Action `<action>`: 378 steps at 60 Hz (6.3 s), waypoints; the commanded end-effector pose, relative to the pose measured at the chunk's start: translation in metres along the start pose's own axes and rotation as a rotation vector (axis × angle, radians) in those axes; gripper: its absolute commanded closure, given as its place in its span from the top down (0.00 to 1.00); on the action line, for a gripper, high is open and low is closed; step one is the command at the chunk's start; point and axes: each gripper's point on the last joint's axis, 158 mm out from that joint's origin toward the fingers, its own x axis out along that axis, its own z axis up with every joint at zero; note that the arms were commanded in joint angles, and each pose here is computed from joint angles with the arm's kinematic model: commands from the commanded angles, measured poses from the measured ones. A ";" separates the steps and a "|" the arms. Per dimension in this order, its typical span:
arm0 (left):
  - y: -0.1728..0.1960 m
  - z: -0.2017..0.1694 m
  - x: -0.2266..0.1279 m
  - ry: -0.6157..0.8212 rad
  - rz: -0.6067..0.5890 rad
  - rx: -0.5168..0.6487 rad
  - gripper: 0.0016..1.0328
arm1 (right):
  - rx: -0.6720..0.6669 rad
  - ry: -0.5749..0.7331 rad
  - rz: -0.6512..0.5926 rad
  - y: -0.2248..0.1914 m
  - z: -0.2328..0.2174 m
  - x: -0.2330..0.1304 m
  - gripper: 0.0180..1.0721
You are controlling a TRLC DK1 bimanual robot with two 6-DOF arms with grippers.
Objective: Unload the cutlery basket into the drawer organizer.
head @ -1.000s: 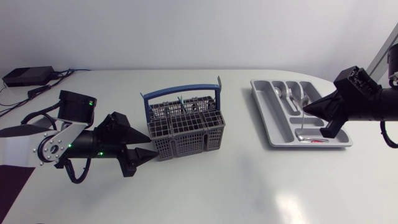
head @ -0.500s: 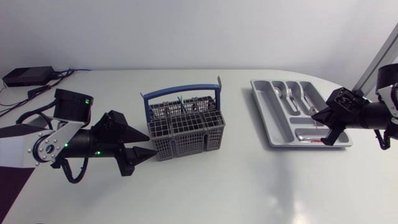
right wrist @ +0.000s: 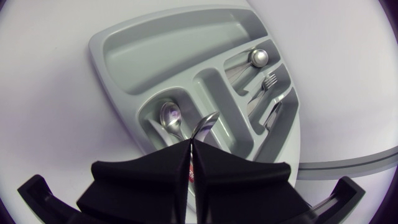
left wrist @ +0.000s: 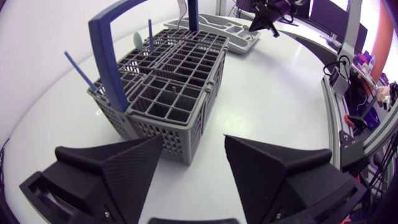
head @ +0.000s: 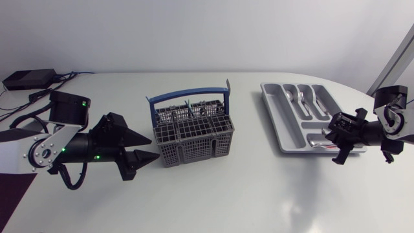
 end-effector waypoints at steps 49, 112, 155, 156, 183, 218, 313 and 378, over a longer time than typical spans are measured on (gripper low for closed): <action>0.001 0.003 -0.015 -0.012 0.024 -0.002 0.67 | 0.062 -0.165 -0.005 0.026 0.110 -0.051 0.67; -0.045 -0.019 0.015 0.070 -0.085 0.048 0.22 | 0.324 -0.487 0.298 0.068 0.383 -0.087 0.09; 0.017 -0.002 0.028 0.021 0.065 0.005 0.22 | 0.232 -0.299 0.452 0.127 0.366 -0.080 0.08; 0.019 -0.002 0.028 0.020 0.069 0.003 0.22 | 0.230 -0.296 0.457 0.130 0.365 -0.082 0.08; 0.066 0.003 0.031 0.006 0.139 -0.037 0.22 | 0.185 -0.274 0.549 0.184 0.363 -0.141 0.07; 0.112 0.013 0.056 -0.001 0.182 -0.074 0.23 | 0.244 -0.412 0.444 0.123 0.314 -0.196 0.58; 0.054 0.037 0.011 -0.013 0.191 -0.014 0.23 | 0.254 -0.555 0.743 0.173 0.278 -0.153 0.58; -0.034 0.056 0.013 0.002 0.016 0.092 0.23 | 0.229 -0.626 0.840 0.175 0.310 -0.164 0.06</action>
